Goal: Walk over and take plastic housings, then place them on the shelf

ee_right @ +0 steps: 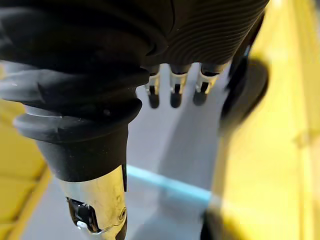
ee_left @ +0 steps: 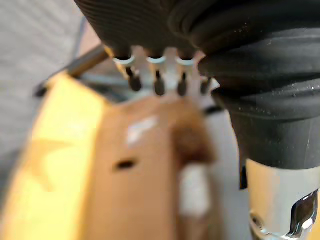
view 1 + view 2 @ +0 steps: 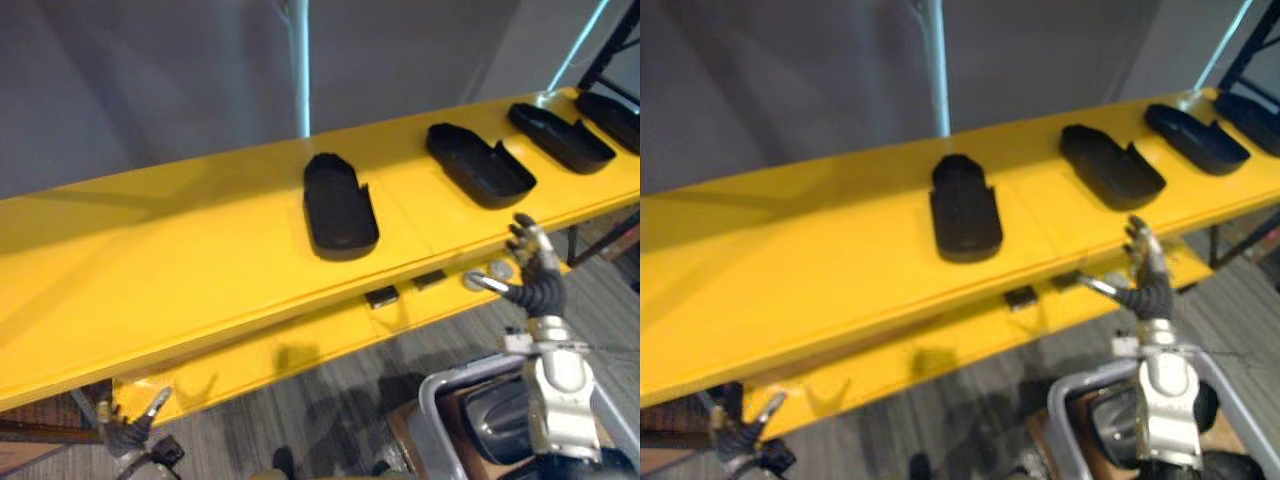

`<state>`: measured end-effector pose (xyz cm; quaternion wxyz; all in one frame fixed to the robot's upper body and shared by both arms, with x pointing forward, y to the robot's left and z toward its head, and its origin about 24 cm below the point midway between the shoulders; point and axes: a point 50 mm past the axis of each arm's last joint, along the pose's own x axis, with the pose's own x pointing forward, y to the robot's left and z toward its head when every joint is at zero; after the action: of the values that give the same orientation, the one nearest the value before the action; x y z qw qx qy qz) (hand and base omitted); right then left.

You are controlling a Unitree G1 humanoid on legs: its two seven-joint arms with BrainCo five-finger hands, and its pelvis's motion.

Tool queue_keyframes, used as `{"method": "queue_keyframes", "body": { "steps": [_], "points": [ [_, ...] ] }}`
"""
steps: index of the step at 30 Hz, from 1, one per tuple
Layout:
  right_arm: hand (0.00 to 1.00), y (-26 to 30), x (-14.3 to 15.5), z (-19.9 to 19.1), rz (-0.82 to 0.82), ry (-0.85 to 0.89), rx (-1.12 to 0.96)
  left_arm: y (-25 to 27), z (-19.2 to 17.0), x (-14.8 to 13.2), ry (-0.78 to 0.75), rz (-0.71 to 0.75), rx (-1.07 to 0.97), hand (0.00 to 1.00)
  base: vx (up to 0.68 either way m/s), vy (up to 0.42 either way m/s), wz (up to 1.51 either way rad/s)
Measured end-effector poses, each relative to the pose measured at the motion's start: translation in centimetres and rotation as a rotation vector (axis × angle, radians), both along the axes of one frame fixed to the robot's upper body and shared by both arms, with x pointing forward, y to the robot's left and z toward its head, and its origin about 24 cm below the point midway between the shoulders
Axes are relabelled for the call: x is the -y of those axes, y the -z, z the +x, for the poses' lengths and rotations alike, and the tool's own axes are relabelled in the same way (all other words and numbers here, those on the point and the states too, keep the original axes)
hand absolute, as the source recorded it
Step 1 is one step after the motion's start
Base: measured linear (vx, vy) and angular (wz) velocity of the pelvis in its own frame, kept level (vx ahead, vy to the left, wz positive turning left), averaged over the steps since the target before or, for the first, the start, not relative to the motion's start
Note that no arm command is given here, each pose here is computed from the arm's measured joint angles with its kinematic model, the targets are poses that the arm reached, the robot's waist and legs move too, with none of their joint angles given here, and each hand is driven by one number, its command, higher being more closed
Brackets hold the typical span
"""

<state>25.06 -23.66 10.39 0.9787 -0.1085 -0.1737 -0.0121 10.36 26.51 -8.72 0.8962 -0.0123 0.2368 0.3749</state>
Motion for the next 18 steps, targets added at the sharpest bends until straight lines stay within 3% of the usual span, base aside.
{"method": "queue_keyframes", "body": {
  "steps": [15, 18],
  "points": [
    [0.0, -1.8, -4.6, 3.3, -0.055, -0.279, 0.052, 4.5, -3.7, 2.1, 0.099, -0.184, -0.256, 0.0, -0.04, -0.012, 0.0],
    [0.0, -5.3, -4.9, 4.5, -0.11, -0.302, 0.167, 4.4, -1.4, 2.5, 0.136, -0.188, -0.223, 0.0, -0.06, 0.035, 0.03]
  ]
}}
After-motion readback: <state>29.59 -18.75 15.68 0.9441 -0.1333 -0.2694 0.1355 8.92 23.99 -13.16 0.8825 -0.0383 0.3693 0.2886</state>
